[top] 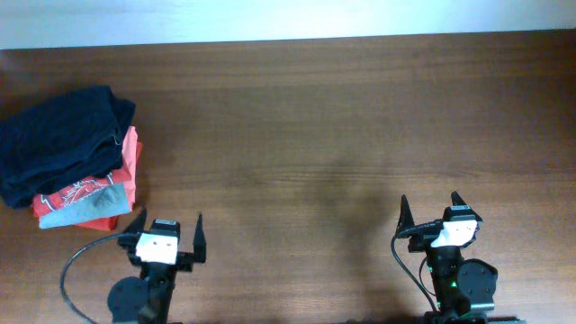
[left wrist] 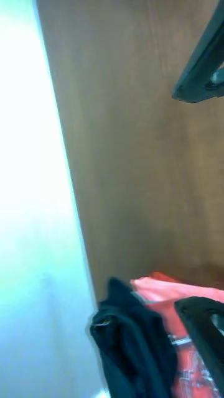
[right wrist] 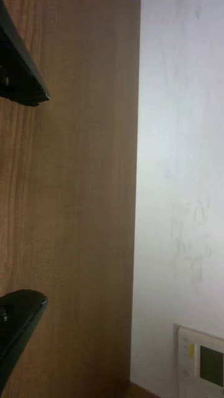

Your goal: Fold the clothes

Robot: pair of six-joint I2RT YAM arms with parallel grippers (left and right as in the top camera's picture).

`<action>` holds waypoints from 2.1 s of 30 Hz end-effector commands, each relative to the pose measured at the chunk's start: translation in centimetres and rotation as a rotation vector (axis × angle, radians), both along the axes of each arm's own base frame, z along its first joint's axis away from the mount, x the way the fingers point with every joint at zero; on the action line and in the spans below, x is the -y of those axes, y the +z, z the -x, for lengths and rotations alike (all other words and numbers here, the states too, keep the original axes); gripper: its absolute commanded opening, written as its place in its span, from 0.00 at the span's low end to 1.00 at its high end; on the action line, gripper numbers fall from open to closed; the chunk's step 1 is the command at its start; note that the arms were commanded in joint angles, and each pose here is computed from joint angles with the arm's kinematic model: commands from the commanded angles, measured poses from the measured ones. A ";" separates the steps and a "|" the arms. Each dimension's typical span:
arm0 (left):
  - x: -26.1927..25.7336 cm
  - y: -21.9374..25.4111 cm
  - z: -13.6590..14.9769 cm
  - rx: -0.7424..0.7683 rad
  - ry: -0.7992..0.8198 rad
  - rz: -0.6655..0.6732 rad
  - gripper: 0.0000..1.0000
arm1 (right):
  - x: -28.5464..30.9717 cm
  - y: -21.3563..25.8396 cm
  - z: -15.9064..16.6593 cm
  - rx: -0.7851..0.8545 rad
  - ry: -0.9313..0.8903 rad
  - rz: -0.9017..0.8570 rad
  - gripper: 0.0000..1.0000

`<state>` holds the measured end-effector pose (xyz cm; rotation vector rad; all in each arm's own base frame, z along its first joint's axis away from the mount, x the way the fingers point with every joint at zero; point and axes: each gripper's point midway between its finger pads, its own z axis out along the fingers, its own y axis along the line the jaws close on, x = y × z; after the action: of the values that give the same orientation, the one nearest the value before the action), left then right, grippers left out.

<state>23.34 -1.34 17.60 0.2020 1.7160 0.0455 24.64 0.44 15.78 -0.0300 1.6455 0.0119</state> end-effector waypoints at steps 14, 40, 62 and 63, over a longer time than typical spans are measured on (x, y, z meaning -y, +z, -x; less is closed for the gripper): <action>-0.3 -1.7 -1.2 0.089 0.017 -0.014 0.99 | 0.1 -0.2 0.0 -0.004 -0.001 0.006 0.99; -0.3 -1.7 -1.2 0.089 0.017 -0.014 0.99 | 0.1 -0.2 0.0 -0.004 0.000 0.006 0.99; -0.3 -1.7 -1.2 0.089 0.017 -0.014 0.99 | 0.1 -0.2 0.0 -0.004 -0.001 0.006 0.99; -0.3 -1.7 -1.2 0.089 0.017 -0.014 0.99 | 0.1 -0.2 0.0 -0.004 0.000 0.006 0.99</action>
<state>24.58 -1.13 16.04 0.1906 1.6313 0.0643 24.64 0.44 15.78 -0.0300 1.6455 0.0119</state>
